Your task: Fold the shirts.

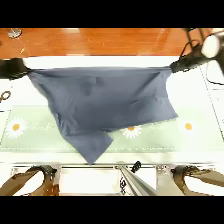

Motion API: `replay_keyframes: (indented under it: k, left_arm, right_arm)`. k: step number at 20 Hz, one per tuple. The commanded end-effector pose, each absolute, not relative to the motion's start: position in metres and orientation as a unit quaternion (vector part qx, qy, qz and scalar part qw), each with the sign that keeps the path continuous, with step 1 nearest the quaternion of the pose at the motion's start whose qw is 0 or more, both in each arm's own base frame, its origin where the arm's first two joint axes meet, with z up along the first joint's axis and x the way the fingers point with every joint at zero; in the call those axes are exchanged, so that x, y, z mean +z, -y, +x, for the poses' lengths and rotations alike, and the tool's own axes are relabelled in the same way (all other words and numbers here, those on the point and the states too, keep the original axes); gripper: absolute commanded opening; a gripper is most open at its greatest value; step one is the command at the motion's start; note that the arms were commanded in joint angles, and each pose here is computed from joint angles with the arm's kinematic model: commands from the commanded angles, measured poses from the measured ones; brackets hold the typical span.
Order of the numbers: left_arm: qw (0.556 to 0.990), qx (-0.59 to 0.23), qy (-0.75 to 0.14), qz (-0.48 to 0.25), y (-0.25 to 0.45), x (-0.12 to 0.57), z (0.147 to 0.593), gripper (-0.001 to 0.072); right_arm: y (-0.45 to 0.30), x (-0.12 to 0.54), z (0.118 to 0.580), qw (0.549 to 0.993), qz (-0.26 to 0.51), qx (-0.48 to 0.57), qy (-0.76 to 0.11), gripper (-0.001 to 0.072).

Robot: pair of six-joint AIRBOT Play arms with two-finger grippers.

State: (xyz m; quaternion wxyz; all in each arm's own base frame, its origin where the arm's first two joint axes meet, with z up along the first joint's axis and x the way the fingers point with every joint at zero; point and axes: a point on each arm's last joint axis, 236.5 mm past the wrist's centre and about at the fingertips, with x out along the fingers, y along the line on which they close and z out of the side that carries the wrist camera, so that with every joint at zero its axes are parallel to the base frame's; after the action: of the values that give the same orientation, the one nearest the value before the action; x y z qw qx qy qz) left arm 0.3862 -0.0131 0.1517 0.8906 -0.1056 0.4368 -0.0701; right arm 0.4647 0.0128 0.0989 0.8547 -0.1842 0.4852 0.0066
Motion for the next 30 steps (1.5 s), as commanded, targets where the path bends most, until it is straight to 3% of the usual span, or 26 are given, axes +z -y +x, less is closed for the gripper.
replay_keyframes:
  k: [1,4,8,12,13,14,15,16,17,18,20,23,25,30]
  left_arm:
    - [0.88,-0.084,-0.456,-0.105,0.019,0.081,0.439,0.0019]
    - [0.87,-0.094,-0.474,-0.103,0.037,0.04,0.461,0.0019]
    - [0.815,-0.117,-0.557,-0.104,0.07,-0.027,0.447,0.0019]
    - [0.784,-0.117,-0.595,-0.133,0.083,-0.035,0.432,0.0023]
    - [0.78,-0.119,-0.6,-0.13,0.08,-0.029,0.43,0.0076]
    - [0.776,-0.12,-0.607,-0.125,0.075,-0.02,0.428,0.0258]
    - [0.766,-0.117,-0.621,-0.118,0.065,-0.013,0.422,0.0522]
    - [0.749,-0.103,-0.645,-0.11,0.05,-0.01,0.409,0.0651]
    - [0.726,-0.087,-0.673,-0.11,0.035,-0.01,0.391,0.0652]
    - [0.699,-0.08,-0.7,-0.12,0.026,-0.011,0.37,0.0652]
    - [0.669,-0.083,-0.724,-0.148,0.02,-0.015,0.333,0.0652]
    - [0.677,-0.082,-0.703,-0.203,0.023,-0.031,0.284,0.0651]
    - [0.693,-0.082,-0.67,-0.253,0.032,-0.044,0.26,0.0652]
    - [0.677,-0.08,-0.674,-0.284,0.036,-0.087,0.206,0.0652]
  right_arm:
    - [-0.004,0.046,0.508,0.863,-0.149,-0.008,-0.482,0.0035]
    - [0.005,0.037,0.52,0.877,-0.089,-0.023,-0.472,0.0036]
    - [-0.003,0.004,0.505,0.85,0.043,-0.03,-0.525,0.0036]
    - [-0.003,0.002,0.496,0.84,0.046,-0.028,-0.541,0.0049]
    - [-0.002,0.01,0.494,0.843,0.039,-0.026,-0.536,0.0182]
    - [0.0,0.02,0.491,0.845,0.026,-0.023,-0.533,0.0349]
    - [0.006,0.031,0.484,0.846,0.001,-0.022,-0.533,0.0441]
    - [0.019,0.04,0.471,0.838,-0.031,-0.033,-0.544,0.0445]
    - [0.037,0.044,0.454,0.821,-0.063,-0.058,-0.565,0.0446]
    - [0.059,0.047,0.435,0.796,-0.088,-0.088,-0.592,0.0497]
    - [0.077,0.039,0.407,0.769,-0.059,-0.093,-0.63,0.0502]
    - [0.064,0.013,0.376,0.754,0.076,-0.037,-0.652,0.0502]
    - [0.044,0.004,0.365,0.747,0.146,0.023,-0.648,0.0557]
    - [0.023,0.006,0.369,0.748,0.199,0.068,-0.629,0.0552]
